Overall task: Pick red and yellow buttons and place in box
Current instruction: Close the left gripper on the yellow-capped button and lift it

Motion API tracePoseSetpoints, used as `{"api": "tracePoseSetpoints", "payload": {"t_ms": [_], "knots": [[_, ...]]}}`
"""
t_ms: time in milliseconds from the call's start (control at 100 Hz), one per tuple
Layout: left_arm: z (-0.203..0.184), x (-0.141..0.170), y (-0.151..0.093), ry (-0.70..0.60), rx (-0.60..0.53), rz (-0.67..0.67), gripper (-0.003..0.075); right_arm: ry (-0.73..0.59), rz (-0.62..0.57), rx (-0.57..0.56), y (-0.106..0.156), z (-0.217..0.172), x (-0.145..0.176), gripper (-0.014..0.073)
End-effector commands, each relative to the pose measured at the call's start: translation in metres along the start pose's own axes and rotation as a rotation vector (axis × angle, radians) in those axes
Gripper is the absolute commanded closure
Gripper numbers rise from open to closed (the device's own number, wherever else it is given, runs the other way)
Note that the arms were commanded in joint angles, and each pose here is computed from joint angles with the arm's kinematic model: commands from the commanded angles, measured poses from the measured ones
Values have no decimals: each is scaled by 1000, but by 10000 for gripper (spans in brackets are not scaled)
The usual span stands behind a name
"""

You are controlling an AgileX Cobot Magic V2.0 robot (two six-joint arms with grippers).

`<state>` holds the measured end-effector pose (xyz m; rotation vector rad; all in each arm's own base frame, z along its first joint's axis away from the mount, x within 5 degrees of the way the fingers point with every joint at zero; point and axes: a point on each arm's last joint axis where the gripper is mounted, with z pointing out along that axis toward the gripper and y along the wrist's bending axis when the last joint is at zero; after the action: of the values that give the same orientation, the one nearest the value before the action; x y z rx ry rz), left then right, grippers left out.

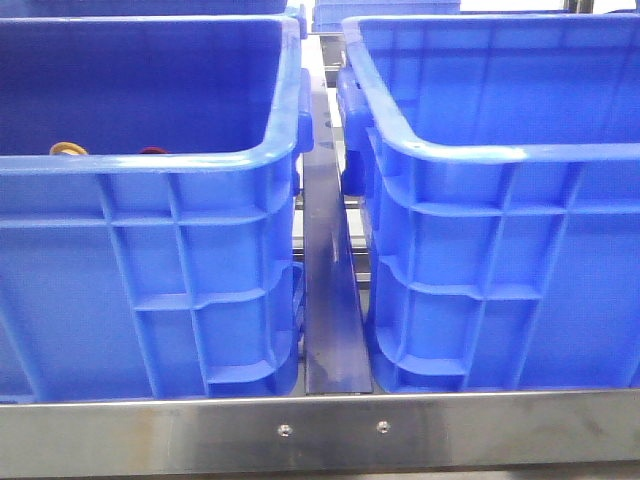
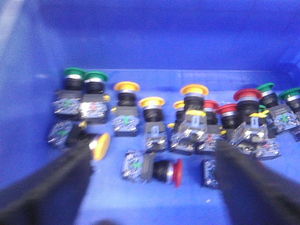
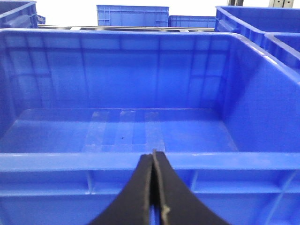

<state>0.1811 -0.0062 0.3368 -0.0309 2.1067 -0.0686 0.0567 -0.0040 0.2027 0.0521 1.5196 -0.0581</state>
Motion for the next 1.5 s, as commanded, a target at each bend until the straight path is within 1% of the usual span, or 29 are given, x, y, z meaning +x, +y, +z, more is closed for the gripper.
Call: {"api": "tracePoseSetpoints", "payload": {"t_ms": [0, 160, 300, 450, 520, 710, 910, 990, 1060, 1110, 1160, 1280, 1350, 1420, 1490], "knots": [[7, -28, -9, -39, 40, -5, 133, -93, -10, 6, 0, -2, -7, 664], [41, -42, -27, 116, 87, 34, 133, -93, -10, 6, 0, -2, -7, 664], [72, -48, -39, 266, 96, 65, 133, -93, -10, 6, 0, -2, -7, 664], [109, -47, -43, 424, 82, 74, 134, -93, -10, 6, 0, -2, -7, 664], [124, -46, -44, 478, 75, 79, 134, -93, -10, 6, 0, -2, -7, 664], [160, -45, -48, 537, 68, 82, 135, -93, -10, 6, 0, -2, -7, 664], [187, -46, -51, 558, 66, 82, 135, -93, -10, 6, 0, -2, -7, 664], [194, -45, -52, 572, 65, 83, 148, -93, -10, 6, 0, -2, -7, 664], [199, -45, -52, 575, 64, 83, 185, -93, -10, 6, 0, -2, -7, 664], [199, -46, -52, 566, 65, 83, 225, -93, -10, 6, 0, -2, -7, 664], [200, -47, -52, 559, 66, 82, 286, -93, -10, 6, 0, -2, -7, 664], [200, -49, -53, 550, 67, 82, 486, -93, -10, 6, 0, -2, -7, 664], [200, -49, -53, 548, 67, 82, 585, -93, -10, 6, 0, -2, -7, 664], [200, -49, -53, 547, 67, 82, 657, -93, -10, 6, 0, -2, -7, 664], [199, -50, -53, 541, 68, 81, 694, -93, -10, 6, 0, -2, -7, 664]]}}
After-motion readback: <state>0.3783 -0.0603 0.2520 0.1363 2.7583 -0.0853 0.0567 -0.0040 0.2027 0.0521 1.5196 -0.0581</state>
